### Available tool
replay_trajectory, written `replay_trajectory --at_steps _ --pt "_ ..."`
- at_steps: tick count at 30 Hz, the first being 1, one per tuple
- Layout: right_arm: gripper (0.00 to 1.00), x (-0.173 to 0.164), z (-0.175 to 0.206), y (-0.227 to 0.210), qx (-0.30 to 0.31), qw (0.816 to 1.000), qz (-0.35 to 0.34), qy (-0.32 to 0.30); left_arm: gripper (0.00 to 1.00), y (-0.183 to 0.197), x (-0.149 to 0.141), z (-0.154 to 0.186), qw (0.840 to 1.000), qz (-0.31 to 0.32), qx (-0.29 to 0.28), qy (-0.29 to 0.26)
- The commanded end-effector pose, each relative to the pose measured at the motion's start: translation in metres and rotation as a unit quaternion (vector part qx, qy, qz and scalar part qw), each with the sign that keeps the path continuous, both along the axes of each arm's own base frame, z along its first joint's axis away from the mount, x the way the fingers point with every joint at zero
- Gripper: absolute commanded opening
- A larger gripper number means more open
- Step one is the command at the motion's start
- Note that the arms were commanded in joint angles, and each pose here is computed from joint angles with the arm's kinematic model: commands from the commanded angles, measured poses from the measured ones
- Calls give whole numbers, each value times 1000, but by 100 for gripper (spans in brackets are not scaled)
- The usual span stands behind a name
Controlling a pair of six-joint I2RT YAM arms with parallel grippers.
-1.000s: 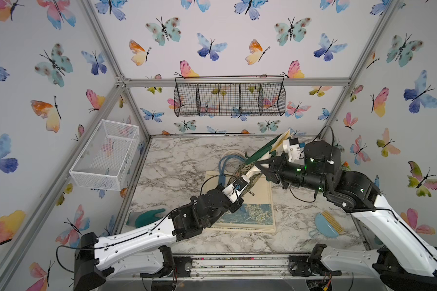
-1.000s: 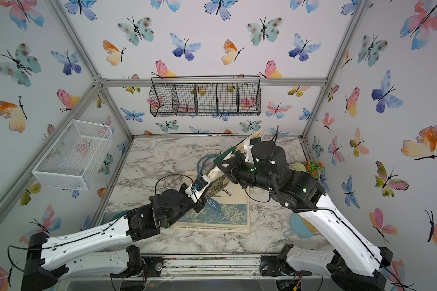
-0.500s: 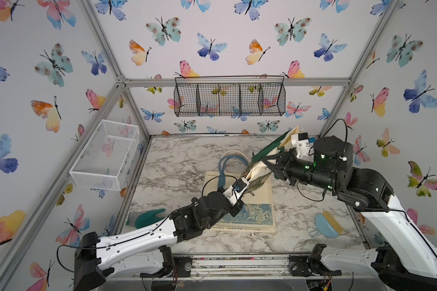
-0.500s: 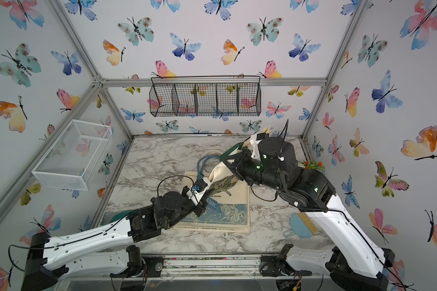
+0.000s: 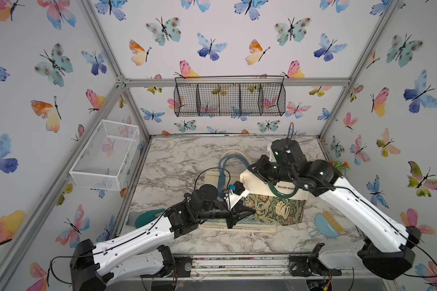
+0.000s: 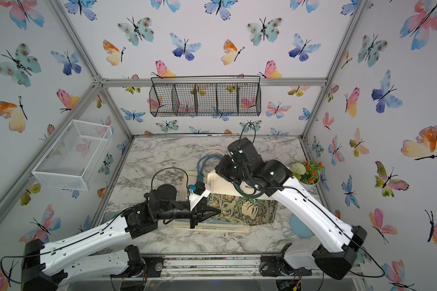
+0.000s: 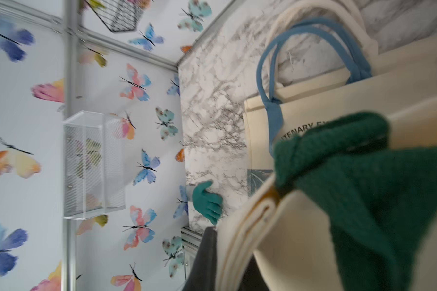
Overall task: Put away the canvas bag
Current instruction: Press the canvas bag, then place the canvas bag at the center of the board.
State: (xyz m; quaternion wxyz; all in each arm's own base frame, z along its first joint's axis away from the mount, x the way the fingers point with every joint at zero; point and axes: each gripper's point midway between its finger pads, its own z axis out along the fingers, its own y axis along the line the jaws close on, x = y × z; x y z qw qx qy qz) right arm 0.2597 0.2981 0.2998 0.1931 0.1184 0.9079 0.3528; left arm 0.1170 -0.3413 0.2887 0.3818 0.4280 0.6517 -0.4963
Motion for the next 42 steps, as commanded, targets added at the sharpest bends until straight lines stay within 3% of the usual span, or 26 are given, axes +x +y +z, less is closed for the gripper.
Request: replay_trajectory --at_steps 1,6,9,12,20,29,34,38,42 --pt "2 38 -54 -5 -50 999 -4 23 0 12 -22 86 988 -63 -130 -49" --pt "2 71 -83 3 -60 997 -6 42 0 48 64 67 987 104 -122 9" --pt "2 87 -98 13 -58 996 -2 62 0 82 108 51 973 164 -143 71" --pt "2 101 -112 24 -54 995 6 82 0 101 131 40 967 187 -148 91" --pt "2 137 -129 42 -48 994 4 95 0 114 163 21 965 208 -119 102" --pt "2 178 -85 29 -27 998 -41 36 0 116 177 43 970 189 -135 79" --pt "2 205 -81 20 -17 998 -56 17 0 120 197 37 968 193 -138 85" --pt "2 185 -136 39 12 996 -11 85 0 128 197 -6 963 215 -110 118" --pt "2 158 -189 46 13 991 13 129 0 143 188 -73 943 268 -74 185"
